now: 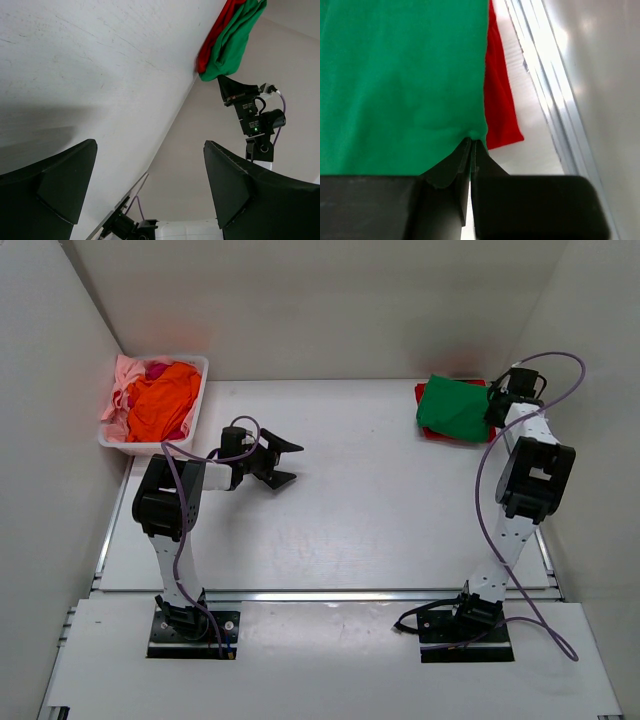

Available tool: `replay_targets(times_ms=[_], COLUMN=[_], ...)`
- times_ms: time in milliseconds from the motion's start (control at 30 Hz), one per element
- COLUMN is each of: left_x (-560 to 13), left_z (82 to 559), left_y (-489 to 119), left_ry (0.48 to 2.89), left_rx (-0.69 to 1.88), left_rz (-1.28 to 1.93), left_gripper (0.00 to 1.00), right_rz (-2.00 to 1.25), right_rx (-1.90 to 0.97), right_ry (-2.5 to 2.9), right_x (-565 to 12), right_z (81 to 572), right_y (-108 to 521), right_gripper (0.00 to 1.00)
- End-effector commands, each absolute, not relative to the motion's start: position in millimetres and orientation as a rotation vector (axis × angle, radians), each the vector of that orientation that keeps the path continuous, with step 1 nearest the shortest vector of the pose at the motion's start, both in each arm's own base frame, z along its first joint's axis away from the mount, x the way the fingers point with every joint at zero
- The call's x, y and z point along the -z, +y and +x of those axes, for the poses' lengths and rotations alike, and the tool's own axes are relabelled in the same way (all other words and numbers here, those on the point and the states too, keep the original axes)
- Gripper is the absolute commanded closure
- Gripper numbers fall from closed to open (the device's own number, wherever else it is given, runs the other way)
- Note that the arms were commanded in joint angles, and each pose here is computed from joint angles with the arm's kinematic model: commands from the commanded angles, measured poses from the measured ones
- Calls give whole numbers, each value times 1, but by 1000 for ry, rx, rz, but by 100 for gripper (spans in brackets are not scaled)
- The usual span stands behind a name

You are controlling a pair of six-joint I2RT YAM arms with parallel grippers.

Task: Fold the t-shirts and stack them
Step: Smooth out wrinkles on the folded tshirt

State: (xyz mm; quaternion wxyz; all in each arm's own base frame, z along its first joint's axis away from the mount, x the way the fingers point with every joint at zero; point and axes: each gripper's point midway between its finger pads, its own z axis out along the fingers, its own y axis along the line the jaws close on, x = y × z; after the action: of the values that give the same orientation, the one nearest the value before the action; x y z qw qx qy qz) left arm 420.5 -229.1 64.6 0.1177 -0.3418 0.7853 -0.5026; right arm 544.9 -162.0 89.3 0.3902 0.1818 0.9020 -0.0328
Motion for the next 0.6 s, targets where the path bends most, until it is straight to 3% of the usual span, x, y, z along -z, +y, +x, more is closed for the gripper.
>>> replay_targets(times_ms=[0, 133, 333, 567], left_x=[-79, -80, -75, -71], left_z=[425, 425, 420, 418], left_y=[-233, -231, -232, -228], left_ry=[2277, 2277, 2295, 2300], left_rx=[1499, 1500, 1491, 1472], left_rz=[-943, -943, -948, -967], left_gripper=[1, 2, 2, 1], right_rz=[422, 384, 143, 89], right_rx=[96, 140, 472, 545], right_ry=[2232, 2224, 2210, 2120], right_x=[-108, -117, -134, -166], right_z=[559, 560, 569, 582], right_y=[-177, -184, -195, -199], right_gripper=[100, 100, 100, 100])
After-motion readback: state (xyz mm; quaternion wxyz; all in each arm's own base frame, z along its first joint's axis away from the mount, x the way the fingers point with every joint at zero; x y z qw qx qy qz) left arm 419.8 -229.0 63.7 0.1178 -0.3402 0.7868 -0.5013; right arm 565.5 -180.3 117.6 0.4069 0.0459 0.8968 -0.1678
